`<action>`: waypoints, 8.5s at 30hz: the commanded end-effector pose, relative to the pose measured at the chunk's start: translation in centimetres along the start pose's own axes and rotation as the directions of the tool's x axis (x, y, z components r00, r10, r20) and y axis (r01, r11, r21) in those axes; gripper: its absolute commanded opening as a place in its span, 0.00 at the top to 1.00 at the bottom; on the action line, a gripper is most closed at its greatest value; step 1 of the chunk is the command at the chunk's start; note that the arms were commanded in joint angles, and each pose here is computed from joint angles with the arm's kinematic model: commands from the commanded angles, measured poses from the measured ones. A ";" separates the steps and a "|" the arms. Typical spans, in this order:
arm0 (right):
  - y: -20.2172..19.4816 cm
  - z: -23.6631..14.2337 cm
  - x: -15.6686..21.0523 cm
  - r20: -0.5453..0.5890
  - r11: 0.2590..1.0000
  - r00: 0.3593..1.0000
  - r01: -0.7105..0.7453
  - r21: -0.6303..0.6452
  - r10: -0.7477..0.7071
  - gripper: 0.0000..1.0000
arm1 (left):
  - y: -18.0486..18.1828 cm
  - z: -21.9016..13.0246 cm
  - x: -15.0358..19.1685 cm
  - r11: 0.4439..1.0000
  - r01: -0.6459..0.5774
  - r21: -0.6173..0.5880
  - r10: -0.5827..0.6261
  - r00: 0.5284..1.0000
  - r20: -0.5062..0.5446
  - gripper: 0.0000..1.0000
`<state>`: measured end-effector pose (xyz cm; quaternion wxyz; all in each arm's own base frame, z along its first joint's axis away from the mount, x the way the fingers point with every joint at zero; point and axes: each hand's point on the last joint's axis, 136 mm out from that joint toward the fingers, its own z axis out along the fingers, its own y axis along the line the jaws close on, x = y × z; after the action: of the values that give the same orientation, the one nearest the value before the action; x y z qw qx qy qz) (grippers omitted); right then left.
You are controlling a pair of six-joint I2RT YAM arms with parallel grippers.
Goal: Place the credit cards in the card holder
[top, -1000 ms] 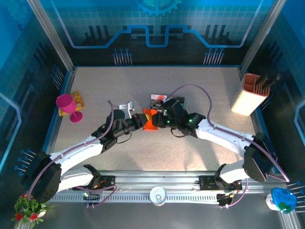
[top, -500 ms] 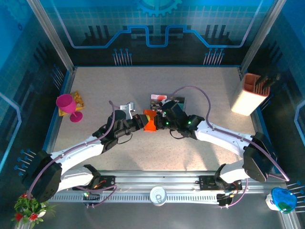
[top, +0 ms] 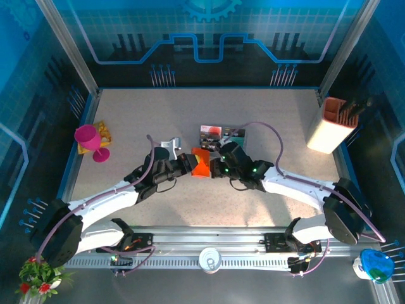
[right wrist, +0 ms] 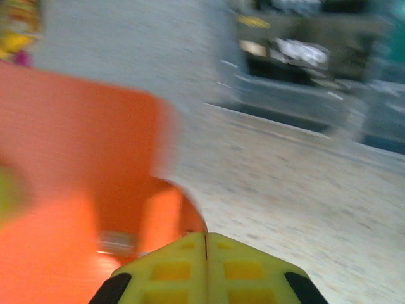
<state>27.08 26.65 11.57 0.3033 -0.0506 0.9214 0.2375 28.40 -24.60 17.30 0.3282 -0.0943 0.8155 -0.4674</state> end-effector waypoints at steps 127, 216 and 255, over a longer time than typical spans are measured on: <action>3.0 -5.1 -6.7 -0.110 0.442 0.812 -0.419 -0.793 0.573 1.00 | -6.8 1.5 -3.0 0.852 0.267 0.450 -0.323 0.945 0.052 1.00; -2.7 -3.5 0.5 0.056 0.741 0.838 -0.447 -0.501 0.543 1.00 | 3.1 1.3 1.6 0.594 -0.589 -0.548 0.427 0.808 -0.406 0.01; -3.9 1.6 6.2 0.100 0.722 0.775 -0.524 -0.451 0.624 1.00 | 12.3 0.0 5.5 0.448 -0.642 -0.622 0.360 0.766 -0.532 0.01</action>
<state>23.18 24.45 3.54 0.2784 0.1931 0.8075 0.4828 26.34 -21.22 5.67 0.2454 0.0889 0.9652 0.0169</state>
